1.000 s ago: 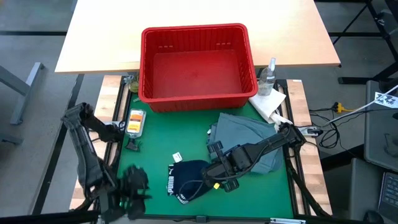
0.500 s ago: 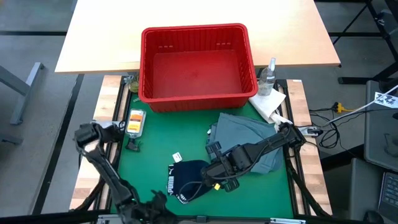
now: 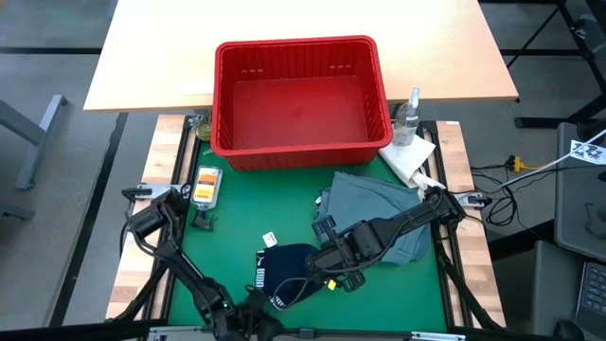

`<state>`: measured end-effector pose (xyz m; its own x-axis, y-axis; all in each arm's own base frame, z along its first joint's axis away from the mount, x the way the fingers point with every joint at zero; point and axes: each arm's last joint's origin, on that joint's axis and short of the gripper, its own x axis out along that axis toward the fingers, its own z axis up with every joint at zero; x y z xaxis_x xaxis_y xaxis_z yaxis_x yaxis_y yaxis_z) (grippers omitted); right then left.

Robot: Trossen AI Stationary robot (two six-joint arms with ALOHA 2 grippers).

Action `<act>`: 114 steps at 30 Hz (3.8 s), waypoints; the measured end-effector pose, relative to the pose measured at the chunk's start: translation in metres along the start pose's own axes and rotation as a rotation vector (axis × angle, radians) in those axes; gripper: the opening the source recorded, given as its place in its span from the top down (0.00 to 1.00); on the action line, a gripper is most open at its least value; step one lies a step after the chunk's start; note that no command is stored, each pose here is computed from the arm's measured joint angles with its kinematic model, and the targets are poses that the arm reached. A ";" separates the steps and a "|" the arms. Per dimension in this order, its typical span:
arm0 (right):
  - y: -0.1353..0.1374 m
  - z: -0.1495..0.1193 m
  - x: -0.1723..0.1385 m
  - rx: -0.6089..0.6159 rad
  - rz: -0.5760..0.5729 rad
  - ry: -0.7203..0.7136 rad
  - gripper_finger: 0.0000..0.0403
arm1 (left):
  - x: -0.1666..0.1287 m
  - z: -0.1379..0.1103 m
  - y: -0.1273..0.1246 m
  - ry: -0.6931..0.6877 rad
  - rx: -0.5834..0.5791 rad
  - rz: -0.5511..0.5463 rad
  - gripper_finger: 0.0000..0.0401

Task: Fold Laundry from Bin
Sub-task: Fold the dark blue underwear shorts

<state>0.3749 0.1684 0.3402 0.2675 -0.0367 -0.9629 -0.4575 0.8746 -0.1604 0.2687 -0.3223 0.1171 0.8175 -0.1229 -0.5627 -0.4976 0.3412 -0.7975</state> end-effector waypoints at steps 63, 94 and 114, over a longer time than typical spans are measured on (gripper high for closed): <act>0.000 0.000 0.000 -0.026 0.009 0.005 0.98 | 0.001 0.051 -0.008 -0.125 0.095 0.167 0.69; -0.048 -0.011 0.006 0.033 -0.038 0.058 0.98 | -0.165 0.104 -0.062 -0.032 0.620 0.195 1.00; -0.119 -0.033 0.013 0.293 0.157 0.030 0.98 | -0.299 0.195 -0.039 0.000 0.580 0.158 1.00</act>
<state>0.4051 0.0484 0.3391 0.1858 0.0990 -0.9776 -0.2270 0.9723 0.0554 0.1000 -0.1173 0.3594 0.7466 -0.0288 -0.6647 -0.3738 0.8083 -0.4549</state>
